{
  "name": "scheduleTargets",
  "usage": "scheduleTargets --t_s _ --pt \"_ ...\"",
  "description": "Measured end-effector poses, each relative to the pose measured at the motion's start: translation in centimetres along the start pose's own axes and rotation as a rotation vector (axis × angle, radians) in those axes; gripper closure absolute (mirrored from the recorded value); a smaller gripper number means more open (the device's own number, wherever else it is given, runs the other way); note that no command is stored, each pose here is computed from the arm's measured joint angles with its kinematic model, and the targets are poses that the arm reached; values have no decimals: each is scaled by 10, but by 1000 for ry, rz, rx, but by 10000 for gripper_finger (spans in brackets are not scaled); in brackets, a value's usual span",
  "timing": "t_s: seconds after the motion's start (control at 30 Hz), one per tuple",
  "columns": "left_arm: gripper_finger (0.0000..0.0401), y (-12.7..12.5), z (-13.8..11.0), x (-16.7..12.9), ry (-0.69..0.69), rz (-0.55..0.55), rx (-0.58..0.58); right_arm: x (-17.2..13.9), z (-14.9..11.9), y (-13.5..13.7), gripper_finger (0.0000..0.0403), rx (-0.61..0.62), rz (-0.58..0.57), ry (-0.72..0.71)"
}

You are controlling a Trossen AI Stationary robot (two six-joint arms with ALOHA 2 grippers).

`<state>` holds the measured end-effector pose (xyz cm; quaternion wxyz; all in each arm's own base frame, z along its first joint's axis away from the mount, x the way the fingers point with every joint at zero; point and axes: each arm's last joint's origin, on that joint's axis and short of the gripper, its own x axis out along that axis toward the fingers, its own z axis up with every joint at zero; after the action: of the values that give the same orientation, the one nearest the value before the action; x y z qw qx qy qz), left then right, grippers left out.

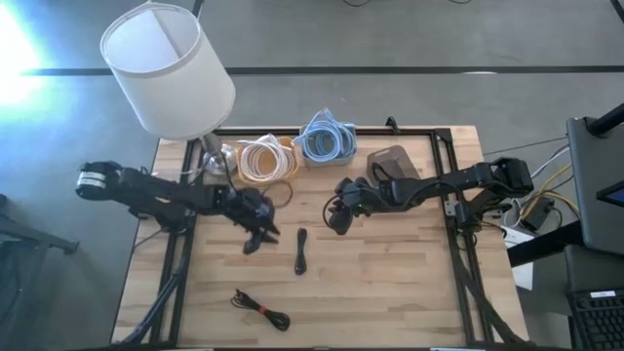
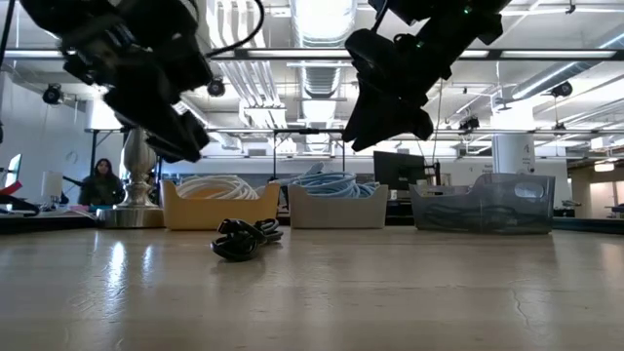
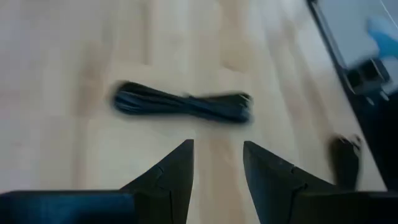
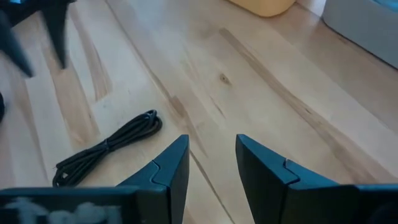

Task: Pick & Place USB Port
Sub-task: Put the bottom black charger cable into the black bin

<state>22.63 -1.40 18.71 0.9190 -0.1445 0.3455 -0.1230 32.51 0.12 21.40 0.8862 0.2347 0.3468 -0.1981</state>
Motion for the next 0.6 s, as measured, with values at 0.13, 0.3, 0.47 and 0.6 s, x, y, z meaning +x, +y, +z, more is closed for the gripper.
scheduleTargets --t_s 0.13,0.3,0.47,0.6 --pt "259 -23 -8 6 51 -75 48 0 0 0 277 -39 0 0" --pt "259 -53 -17 10 94 -176 118 0 0 0 284 -39 0 0" --pt "259 -78 -29 12 135 -238 183 0 0 0 289 -40 0 0" --pt "259 -95 -40 14 174 -253 168 0 0 0 287 -40 0 0"
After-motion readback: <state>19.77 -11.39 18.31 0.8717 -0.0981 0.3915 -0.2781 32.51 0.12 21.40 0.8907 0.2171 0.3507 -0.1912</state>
